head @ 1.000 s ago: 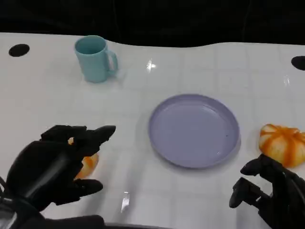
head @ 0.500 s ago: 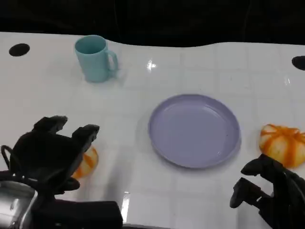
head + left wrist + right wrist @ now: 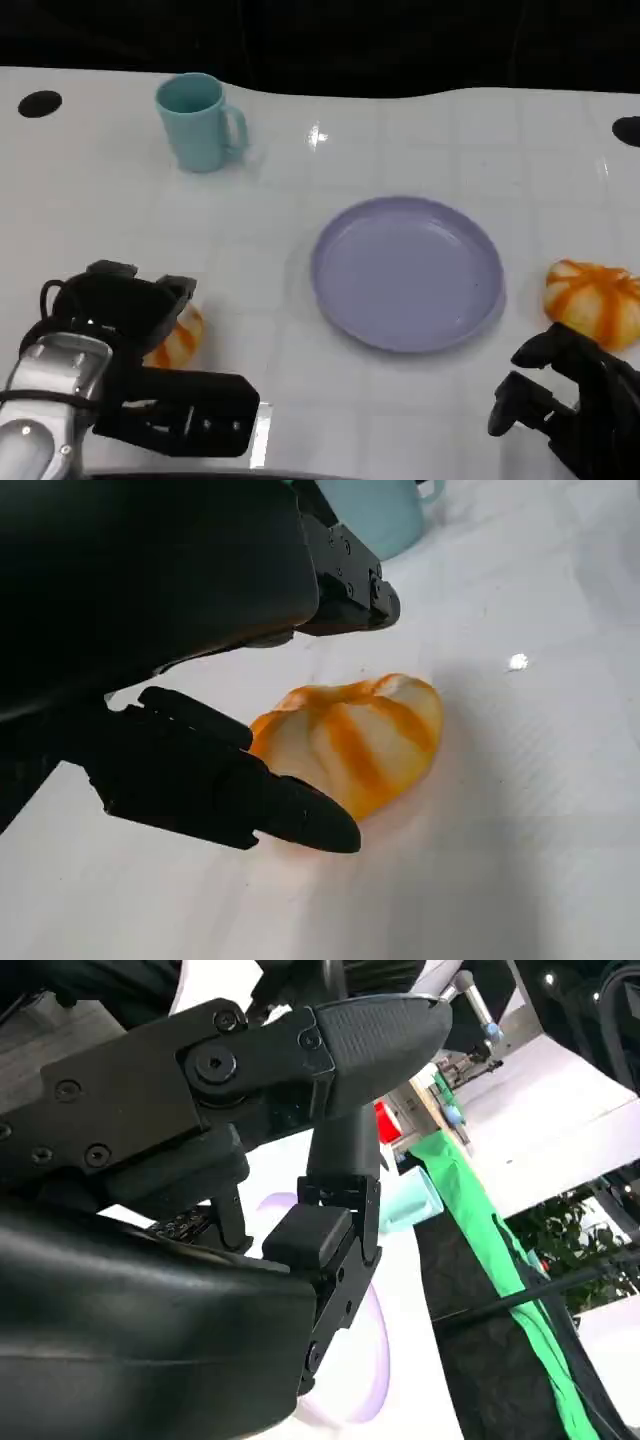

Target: Grasp the bread from the table and place it into the plate.

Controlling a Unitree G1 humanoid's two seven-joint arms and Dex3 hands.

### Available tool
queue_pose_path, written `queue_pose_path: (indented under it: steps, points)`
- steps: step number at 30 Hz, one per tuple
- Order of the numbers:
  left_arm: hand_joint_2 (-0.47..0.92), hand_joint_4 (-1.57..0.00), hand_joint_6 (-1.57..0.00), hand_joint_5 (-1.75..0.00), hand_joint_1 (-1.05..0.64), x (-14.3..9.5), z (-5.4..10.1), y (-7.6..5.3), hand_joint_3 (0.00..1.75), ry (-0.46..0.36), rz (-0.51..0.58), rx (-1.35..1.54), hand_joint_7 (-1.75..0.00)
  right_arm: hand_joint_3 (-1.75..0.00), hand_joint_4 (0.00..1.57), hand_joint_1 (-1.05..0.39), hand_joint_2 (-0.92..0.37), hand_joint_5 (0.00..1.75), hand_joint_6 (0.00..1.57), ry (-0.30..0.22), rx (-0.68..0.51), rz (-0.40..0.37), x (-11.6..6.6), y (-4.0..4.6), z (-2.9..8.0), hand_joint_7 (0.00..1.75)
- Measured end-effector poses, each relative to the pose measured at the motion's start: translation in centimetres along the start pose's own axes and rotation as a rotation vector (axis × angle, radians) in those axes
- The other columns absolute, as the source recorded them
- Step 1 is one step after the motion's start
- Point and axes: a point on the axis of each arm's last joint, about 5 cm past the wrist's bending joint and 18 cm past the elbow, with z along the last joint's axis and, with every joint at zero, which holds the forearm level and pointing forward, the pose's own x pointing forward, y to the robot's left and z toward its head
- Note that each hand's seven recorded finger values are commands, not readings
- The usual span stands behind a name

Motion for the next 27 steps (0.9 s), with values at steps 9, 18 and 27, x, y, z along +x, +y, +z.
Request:
queue_pose_path:
  steps: [9,18,27]
  points:
    - [0.87,-0.08,-0.15,-0.08,-0.6,1.8,-0.2,-1.1,0.0,-0.002,-0.03,-0.015,0.0,-0.19,0.73,-0.52,-0.92,1.55,0.81,0.003,0.0,-0.001,0.0,-0.03,0.0,1.06]
    - [0.86,-0.1,-0.2,-0.09,-0.53,4.2,-0.8,-1.6,0.0,0.001,-0.059,-0.037,-0.02,-0.18,0.74,-0.53,-0.92,1.55,0.81,0.002,0.002,0.001,0.1,0.06,0.0,1.07]
    - [0.92,-0.73,-1.04,-1.49,-0.23,5.0,-1.8,-3.6,0.24,-0.05,0.143,-0.204,-0.28,-0.19,0.73,-0.53,-0.92,1.56,0.8,0.001,-0.002,0.006,0.1,0.07,-0.1,1.07]
